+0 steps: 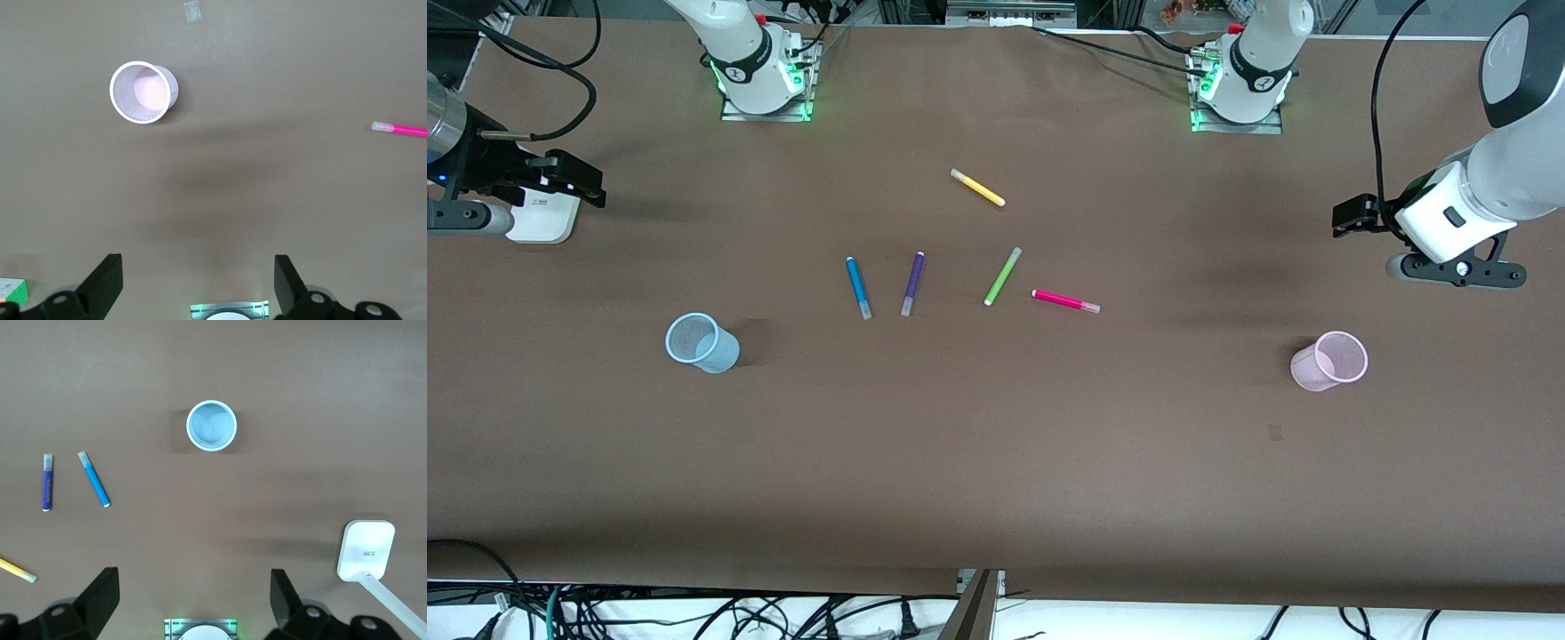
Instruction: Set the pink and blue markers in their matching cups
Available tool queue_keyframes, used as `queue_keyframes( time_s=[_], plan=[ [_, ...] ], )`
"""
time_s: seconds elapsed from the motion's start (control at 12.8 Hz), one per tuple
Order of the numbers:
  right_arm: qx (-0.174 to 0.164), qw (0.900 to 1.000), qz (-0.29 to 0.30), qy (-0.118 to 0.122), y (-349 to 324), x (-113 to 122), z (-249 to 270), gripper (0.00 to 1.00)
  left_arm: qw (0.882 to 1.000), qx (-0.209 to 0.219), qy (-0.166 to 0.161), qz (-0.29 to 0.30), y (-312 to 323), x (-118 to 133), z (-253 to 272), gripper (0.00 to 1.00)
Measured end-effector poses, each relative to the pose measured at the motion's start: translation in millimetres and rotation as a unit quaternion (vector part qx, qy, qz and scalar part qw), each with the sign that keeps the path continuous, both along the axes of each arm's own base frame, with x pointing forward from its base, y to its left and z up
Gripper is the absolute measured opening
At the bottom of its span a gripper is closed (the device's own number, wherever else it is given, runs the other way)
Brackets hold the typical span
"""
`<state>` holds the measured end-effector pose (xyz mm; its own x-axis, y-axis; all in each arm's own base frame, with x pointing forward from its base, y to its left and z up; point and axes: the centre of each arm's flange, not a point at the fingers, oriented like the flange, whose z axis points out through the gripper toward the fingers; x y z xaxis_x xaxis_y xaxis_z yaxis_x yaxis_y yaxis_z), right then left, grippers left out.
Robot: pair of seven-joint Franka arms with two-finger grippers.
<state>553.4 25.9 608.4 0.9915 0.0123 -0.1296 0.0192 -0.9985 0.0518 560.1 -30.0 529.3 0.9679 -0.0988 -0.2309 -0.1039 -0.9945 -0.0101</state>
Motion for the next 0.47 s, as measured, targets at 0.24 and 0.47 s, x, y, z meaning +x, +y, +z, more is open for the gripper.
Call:
queue_keyframes(
  time_s=[0.24,0.47],
  plan=[
    [0.0,1.0,0.0,-0.003,0.2,0.6,0.5,1.0,1.0,0.0,0.001,0.001,1.5,-0.2,1.3,1.0],
    [0.0,1.0,0.0,-0.003,0.3,0.8,0.2,1.0,1.0,0.0,-0.001,0.002,1.9,0.2,2.7,1.0]
  ],
)
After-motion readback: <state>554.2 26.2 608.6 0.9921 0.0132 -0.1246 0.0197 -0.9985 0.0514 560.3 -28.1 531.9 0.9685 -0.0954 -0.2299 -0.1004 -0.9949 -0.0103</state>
